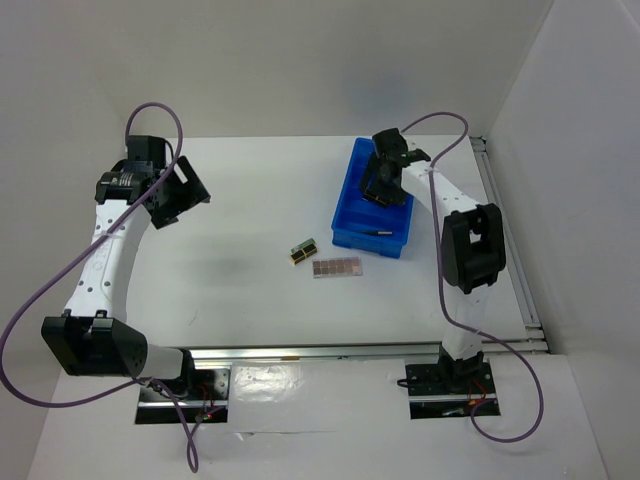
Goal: Organize the makeup
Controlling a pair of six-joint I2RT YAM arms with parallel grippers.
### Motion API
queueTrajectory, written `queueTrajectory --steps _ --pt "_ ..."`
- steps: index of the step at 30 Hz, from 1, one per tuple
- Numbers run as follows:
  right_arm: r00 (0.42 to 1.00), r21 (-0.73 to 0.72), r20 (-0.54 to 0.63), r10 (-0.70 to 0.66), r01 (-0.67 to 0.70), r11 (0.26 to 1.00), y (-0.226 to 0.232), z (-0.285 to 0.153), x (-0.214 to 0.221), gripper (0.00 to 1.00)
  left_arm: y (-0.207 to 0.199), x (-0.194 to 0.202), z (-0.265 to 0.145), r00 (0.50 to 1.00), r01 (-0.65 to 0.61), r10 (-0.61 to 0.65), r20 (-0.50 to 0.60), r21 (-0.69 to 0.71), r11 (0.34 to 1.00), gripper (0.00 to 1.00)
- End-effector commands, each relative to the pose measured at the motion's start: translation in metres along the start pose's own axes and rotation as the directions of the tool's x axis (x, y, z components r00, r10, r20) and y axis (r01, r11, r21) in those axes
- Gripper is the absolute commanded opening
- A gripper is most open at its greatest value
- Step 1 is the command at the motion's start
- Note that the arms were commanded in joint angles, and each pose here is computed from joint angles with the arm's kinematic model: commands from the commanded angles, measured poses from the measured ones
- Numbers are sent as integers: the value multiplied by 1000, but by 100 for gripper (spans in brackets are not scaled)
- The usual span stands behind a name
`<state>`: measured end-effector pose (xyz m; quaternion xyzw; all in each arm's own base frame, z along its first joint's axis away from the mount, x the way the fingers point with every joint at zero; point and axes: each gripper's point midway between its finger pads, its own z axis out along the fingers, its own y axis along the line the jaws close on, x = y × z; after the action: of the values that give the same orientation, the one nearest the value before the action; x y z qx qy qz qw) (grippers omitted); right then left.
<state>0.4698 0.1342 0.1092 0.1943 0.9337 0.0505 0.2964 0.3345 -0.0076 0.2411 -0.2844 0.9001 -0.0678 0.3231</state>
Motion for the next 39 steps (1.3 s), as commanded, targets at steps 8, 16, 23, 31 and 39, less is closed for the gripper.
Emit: queueTrajectory --steps 8,16,23,31,39 --pt "1000 3 11 -24 24 1000 7 16 -6 80 -4 -11 -7 999 -16 15 35 19 1000 95" --pt "997 -30 36 -67 68 997 19 11 -16 90 -4 -11 -10 999 -16 14 42 24 1000 95" --pt "987 -62 106 -124 131 989 40 -16 -30 81 -4 -11 -10 999 -16 14 42 24 1000 95" --pt "781 -330 264 -567 625 708 157 -89 66 83 -4 -11 -10 999 -16 14 42 24 1000 95" --pt "597 -393 115 -794 761 515 173 -66 169 96 -7 -13 -13 999 -16 13 53 42 999 95"
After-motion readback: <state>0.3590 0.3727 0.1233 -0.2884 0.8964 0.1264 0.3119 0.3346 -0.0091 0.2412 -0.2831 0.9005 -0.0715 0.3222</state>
